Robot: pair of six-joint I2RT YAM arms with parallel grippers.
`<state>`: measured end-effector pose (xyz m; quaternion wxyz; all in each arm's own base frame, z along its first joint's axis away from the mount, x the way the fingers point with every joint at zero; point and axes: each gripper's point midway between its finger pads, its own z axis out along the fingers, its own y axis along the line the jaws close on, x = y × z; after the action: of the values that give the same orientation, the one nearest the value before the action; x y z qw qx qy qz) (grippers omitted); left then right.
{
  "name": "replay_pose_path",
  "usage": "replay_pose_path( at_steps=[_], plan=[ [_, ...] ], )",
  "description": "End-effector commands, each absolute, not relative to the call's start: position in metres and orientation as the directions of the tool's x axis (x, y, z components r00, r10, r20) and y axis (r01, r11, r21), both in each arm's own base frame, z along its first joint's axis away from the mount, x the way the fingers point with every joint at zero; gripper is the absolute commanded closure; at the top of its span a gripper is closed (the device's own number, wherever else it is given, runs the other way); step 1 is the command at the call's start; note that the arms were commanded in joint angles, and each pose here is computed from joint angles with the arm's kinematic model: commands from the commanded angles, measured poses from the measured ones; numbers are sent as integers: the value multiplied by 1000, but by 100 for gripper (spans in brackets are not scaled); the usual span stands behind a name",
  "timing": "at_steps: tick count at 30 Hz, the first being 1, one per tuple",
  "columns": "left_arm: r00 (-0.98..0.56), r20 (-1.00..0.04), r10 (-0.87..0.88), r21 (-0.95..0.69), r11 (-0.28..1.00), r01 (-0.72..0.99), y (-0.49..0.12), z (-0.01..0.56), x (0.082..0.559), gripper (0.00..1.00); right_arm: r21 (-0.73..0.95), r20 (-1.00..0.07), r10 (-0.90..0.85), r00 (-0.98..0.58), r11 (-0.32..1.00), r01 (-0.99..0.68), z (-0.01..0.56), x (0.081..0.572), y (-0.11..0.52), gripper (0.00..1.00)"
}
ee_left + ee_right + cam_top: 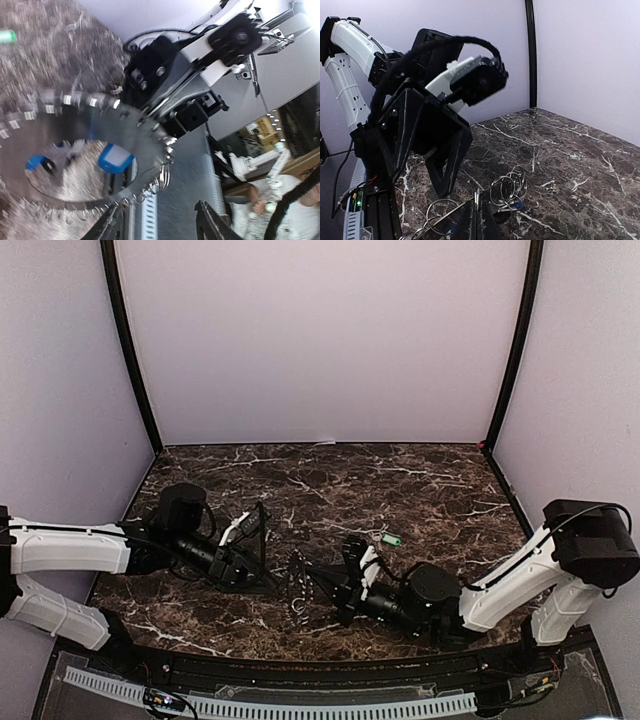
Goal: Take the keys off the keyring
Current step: Pass from the left arm to the right, then pass from the right arm to the left
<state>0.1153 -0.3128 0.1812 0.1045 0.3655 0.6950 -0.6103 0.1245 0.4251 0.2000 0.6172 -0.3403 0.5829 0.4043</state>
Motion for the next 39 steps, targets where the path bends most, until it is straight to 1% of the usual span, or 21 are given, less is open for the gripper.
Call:
replay_pose_path(
  at_steps=[1,3,5,9,12,18,25,28,31,33,35,36,39],
  plan=[
    [-511,-842,172,-520,-11,854,-315,218,139,48,165,-956,282,-81,291,-942,239,112,414,100],
    [-427,-900,83,-430,-25,902,-313,236,142,49,166,-955,280,-95,242,-956,240,108,413,100],
    [-376,-925,44,-378,-43,925,-314,246,143,50,165,-955,278,-105,202,-965,242,105,413,100],
    [-336,-939,72,-343,-114,932,-326,250,138,57,163,-959,255,-123,145,-976,239,100,416,100],
    [-312,-947,73,-320,-171,932,-333,253,127,58,163,-954,271,-130,103,-981,252,95,415,100],
    [-261,-959,108,-280,-238,930,-347,251,106,58,186,-953,253,-166,56,-981,253,92,420,100],
    [-250,-961,120,-269,-189,944,-351,244,109,58,193,-955,233,-182,28,-981,252,90,427,100],
    [-253,-959,130,-273,-180,945,-353,242,110,60,195,-954,235,-185,22,-981,252,90,428,100],
    [-255,-957,138,-276,-173,945,-354,239,110,68,196,-952,241,-186,15,-981,255,89,429,100],
    [-253,-956,145,-276,-168,946,-354,237,110,75,197,-951,245,-188,16,-980,256,90,429,100],
    [-252,-956,148,-275,-168,946,-355,236,110,80,201,-949,250,-190,19,-979,256,92,428,100],
    [-252,-956,151,-276,-171,946,-355,235,109,82,204,-948,253,-192,20,-979,256,92,427,100],
    [-248,-956,156,-273,-171,947,-355,233,108,81,209,-948,254,-195,31,-977,256,95,426,100]
  ],
)
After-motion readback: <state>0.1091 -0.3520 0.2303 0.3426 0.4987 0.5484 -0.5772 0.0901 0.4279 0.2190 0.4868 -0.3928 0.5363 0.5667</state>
